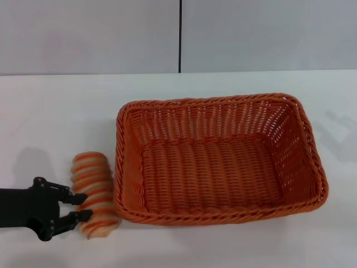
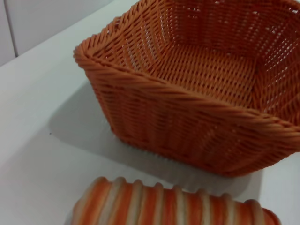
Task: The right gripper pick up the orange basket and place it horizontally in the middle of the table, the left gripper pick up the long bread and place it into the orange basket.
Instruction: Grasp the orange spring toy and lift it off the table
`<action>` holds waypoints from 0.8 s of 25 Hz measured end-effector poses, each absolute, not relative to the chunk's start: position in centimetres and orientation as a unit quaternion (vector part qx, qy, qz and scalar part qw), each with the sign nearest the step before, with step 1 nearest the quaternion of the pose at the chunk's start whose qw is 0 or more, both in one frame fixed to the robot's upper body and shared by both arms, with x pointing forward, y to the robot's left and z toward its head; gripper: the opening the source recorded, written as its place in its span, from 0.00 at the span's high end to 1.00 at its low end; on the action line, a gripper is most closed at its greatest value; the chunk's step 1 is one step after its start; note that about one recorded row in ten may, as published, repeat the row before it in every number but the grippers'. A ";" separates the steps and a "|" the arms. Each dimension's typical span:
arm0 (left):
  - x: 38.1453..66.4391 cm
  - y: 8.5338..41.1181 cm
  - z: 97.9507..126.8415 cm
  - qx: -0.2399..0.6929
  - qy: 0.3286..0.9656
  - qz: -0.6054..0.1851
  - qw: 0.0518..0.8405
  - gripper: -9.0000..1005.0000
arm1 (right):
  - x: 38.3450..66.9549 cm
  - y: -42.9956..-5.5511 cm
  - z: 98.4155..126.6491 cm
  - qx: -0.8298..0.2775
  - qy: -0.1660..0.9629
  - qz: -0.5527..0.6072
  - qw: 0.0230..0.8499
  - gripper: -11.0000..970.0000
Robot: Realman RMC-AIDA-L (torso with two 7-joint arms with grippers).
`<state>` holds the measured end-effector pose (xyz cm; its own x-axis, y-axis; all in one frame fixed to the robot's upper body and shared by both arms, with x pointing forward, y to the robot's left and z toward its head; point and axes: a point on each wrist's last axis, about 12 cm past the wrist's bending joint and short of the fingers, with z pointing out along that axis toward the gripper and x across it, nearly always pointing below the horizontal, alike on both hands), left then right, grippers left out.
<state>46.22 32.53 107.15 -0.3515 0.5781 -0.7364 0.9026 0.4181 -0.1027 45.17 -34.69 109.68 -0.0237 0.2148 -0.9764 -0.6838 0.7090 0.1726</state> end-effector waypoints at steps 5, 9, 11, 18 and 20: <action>46.3 31.6 106.4 0.488 0.780 -0.245 0.306 0.68 | 45.0 -34.8 109.6 -0.183 0.635 0.333 0.673 0.51; 46.2 31.5 106.4 0.496 0.778 -0.233 0.308 0.74 | 44.9 -34.9 109.5 -0.179 0.636 0.333 0.673 0.51; 46.2 31.7 106.6 0.493 0.778 -0.230 0.314 0.76 | 44.8 -35.0 109.4 -0.175 0.635 0.333 0.674 0.50; 46.1 32.3 108.0 0.489 0.774 -0.213 0.343 0.83 | 44.5 -35.3 109.3 -0.167 0.633 0.335 0.677 0.50; 46.1 32.3 108.2 0.490 0.773 -0.211 0.342 0.84 | 44.5 -35.3 109.3 -0.167 0.633 0.336 0.677 0.50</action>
<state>46.09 32.34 108.16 -0.2854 0.6137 -0.7362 0.9029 0.4298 0.0082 44.51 -35.31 109.29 -0.0273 0.2434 -0.9695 -0.6656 0.7192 0.1993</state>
